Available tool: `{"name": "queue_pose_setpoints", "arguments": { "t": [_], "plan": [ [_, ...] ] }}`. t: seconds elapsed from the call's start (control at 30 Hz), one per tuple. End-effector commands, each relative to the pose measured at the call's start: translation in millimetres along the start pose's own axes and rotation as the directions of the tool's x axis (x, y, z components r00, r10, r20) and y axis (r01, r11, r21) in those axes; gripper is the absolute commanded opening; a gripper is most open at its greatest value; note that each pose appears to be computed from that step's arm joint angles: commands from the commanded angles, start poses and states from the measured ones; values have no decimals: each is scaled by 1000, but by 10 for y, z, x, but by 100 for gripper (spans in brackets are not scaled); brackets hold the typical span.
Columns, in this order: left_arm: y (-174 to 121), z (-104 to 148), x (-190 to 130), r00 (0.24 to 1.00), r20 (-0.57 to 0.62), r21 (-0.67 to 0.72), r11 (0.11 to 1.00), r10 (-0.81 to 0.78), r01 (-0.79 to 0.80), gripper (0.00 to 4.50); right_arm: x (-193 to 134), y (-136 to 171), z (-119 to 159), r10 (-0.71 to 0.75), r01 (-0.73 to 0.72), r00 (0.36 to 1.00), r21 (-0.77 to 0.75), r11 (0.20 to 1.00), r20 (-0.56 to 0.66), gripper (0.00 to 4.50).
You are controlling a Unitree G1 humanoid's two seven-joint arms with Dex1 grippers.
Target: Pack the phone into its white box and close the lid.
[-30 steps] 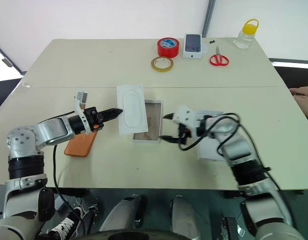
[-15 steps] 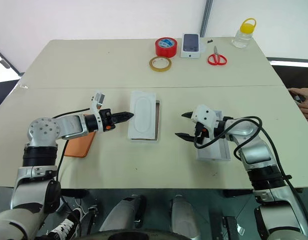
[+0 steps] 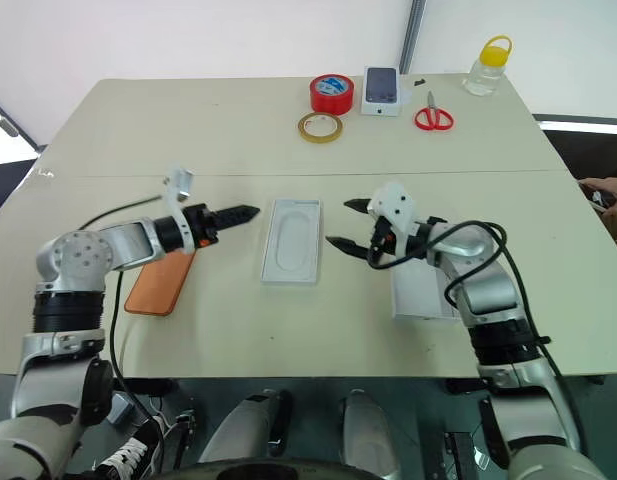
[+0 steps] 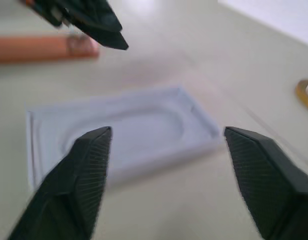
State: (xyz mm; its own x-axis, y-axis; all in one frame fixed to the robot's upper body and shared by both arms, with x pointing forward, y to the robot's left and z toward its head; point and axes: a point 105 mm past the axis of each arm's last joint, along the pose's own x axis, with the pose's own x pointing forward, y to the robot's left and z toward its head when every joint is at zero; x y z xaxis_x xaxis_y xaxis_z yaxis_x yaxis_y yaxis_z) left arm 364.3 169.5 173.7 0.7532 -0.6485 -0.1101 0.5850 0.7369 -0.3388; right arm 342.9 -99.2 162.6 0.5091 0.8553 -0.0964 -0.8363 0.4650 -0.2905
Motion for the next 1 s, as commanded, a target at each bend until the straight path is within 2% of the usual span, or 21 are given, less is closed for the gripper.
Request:
{"name": "queue_pose_setpoints", "arguments": {
  "t": [0.03,0.07,0.13,0.17,0.37,0.6,0.77,0.87,0.93,1.0],
  "plan": [
    [14,124,-161,995,94,154,988,-17,3,327,229,127,124,22,-20,999,-67,998,29,178],
    [33,108,-216,994,109,129,991,-32,18,327,315,176,83,33,-32,999,-90,995,4,120],
    [133,57,-314,993,114,164,986,14,-33,327,461,258,1,43,-49,998,-135,990,-42,22],
    [158,42,-360,992,128,156,987,20,-41,327,533,278,-42,36,-47,997,-169,984,-69,10],
    [193,-38,-505,986,154,140,987,55,-77,327,622,394,-376,79,-163,967,-349,923,-243,10],
    [259,-122,-599,982,146,127,982,121,-140,327,584,502,-743,135,-358,896,-507,784,-424,10],
    [341,-209,-709,987,72,-13,989,146,-146,327,679,404,-455,113,-232,953,-437,869,-280,10],
    [400,-216,-819,990,28,-184,975,136,-128,327,707,248,-179,52,-108,986,-380,919,-156,10],
    [440,-107,-906,991,45,-276,955,129,-111,327,722,164,0,21,-52,995,-338,940,-95,10],
    [480,-2,-1007,990,68,-291,951,127,-102,327,766,123,211,-4,-2,1000,-294,956,-19,10]
  ]
}}
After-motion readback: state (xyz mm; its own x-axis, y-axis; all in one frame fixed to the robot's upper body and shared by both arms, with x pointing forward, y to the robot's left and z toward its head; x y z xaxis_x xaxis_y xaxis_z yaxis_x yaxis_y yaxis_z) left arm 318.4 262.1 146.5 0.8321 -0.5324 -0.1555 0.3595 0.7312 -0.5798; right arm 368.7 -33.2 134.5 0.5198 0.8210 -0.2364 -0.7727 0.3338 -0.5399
